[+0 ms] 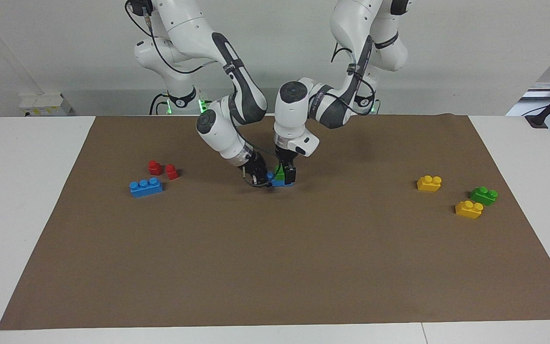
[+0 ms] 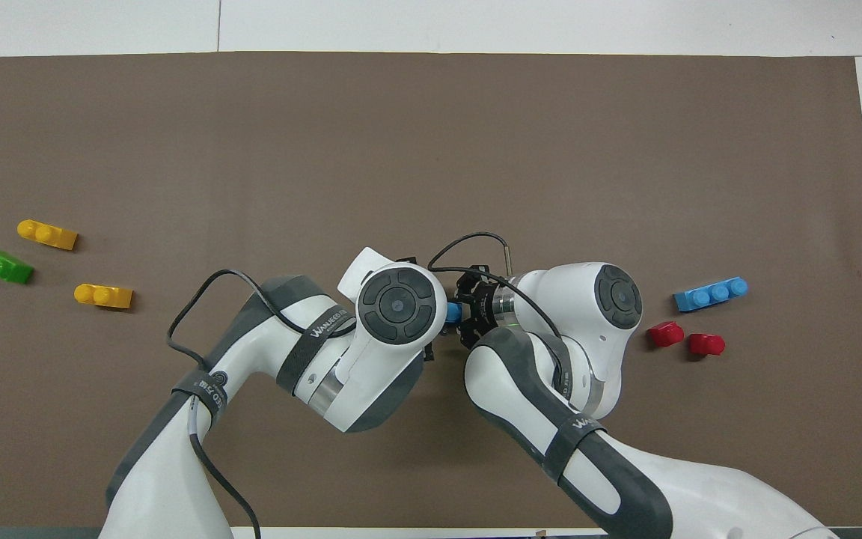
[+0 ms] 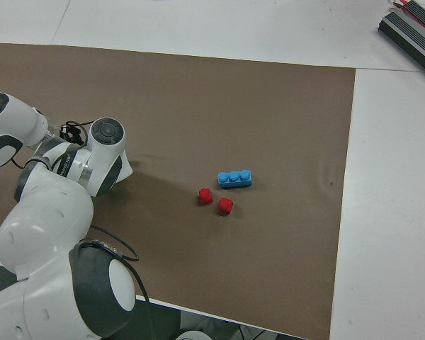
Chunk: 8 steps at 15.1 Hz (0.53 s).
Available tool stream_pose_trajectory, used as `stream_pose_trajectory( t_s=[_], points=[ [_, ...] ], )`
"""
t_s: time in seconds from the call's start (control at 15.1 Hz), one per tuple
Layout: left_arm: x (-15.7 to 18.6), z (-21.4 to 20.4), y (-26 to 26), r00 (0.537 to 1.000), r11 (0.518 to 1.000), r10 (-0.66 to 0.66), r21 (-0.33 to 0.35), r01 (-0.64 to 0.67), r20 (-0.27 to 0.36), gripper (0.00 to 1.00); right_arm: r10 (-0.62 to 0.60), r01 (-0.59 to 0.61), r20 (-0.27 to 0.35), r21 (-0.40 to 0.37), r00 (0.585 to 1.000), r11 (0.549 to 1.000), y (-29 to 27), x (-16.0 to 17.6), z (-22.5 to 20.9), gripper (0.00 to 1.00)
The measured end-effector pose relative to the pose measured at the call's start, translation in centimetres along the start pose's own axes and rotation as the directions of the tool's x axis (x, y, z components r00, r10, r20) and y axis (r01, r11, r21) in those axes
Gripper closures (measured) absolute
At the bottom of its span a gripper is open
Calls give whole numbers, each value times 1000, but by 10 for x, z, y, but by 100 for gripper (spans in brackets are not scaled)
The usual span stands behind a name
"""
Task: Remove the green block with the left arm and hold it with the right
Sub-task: 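Pull the green block apart with the left gripper while the right gripper retreats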
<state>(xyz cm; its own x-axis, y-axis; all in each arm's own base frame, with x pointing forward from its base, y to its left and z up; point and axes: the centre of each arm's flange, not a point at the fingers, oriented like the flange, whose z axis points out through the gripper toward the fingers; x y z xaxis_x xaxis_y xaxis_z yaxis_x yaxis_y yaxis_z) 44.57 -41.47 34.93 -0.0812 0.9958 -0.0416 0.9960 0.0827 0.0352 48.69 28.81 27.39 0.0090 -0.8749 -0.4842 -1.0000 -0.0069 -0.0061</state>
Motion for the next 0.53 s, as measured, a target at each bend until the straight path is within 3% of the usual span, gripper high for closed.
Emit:
stream_pose_trajectory(
  t_s=[0.13, 0.26, 0.33, 0.4, 0.53],
  points=[
    [1, 1, -1, 1000, 1000, 17, 5, -17, -6, 0, 0, 0, 0, 0, 1000, 1000, 0, 0, 0, 65],
    [1, 2, -2, 999, 999, 51, 15, -51, -17, 10, 1, -1, 0, 0, 1000, 1000, 0, 0, 0, 65],
    [1, 2, -3, 997, 997, 69, 21, -68, -22, 10, 1, -1, 0, -1, 1000, 1000, 0, 0, 0, 65],
    [1, 3, -4, 996, 996, 87, 23, -86, -23, 15, 1, -1, 0, -1, 1000, 1000, 0, 0, 0, 65],
    [1, 3, -5, 994, 994, 111, 24, -111, -23, 39, 1, -1, 0, -1, 1000, 1000, 0, 0, 0, 65]
  ],
)
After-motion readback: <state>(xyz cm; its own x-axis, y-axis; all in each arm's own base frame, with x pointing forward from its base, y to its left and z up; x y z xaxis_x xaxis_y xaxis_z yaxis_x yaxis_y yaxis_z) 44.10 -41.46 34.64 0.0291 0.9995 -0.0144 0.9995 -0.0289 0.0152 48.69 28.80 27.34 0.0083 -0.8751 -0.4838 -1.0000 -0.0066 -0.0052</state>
